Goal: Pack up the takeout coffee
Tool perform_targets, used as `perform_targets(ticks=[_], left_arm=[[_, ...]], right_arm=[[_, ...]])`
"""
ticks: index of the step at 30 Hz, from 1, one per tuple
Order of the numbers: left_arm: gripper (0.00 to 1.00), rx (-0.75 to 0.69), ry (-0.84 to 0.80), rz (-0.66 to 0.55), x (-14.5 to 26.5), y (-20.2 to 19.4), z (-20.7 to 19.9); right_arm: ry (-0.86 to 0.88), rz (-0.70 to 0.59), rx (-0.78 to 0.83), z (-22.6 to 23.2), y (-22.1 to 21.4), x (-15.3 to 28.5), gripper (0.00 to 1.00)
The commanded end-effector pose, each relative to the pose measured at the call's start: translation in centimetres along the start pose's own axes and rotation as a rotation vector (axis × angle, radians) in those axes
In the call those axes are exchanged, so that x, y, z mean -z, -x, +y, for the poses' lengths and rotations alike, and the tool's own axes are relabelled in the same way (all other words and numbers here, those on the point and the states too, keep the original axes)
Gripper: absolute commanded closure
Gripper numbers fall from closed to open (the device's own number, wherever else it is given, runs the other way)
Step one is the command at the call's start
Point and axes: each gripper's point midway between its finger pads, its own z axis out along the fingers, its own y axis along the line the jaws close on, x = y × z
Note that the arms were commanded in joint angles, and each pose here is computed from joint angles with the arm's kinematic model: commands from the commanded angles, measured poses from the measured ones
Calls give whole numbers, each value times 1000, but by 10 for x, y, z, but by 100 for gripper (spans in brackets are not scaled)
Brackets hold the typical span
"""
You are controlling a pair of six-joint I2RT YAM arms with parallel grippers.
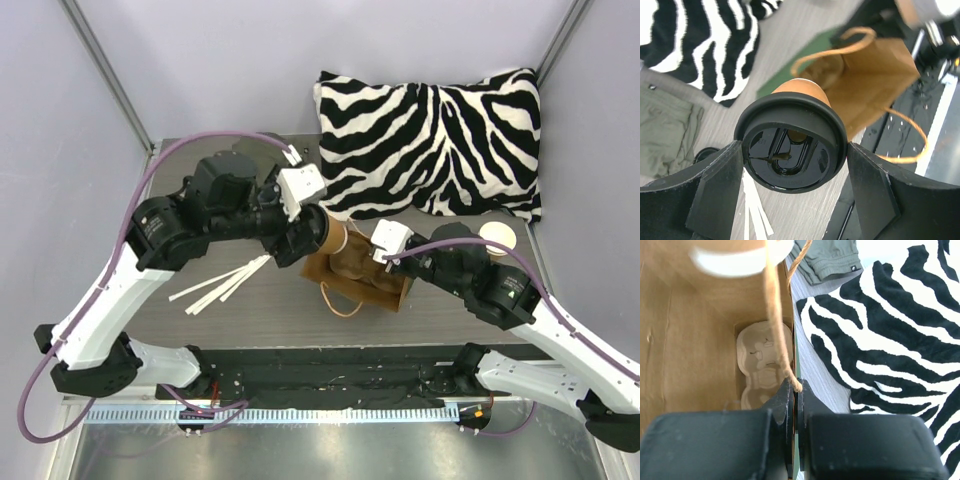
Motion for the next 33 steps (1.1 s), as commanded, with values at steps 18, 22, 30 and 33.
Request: perform_targets(ticks=[18,22,30,33], left_arm=[[25,-308,-26,-96,-23,-7,-42],[25,-342,-41,-95,-31,-10,-46],[25,-446,-85,-67,-48,-31,-60],[25,-498,-103,-61,-52,-39,-68]], right_arm=[[22,-207,-96,-9,58,7,99],[62,-248,-62,-2,64,10,99],[114,-299,-22,8,72,7,99],[130,-299,-51,12,72,4,99]])
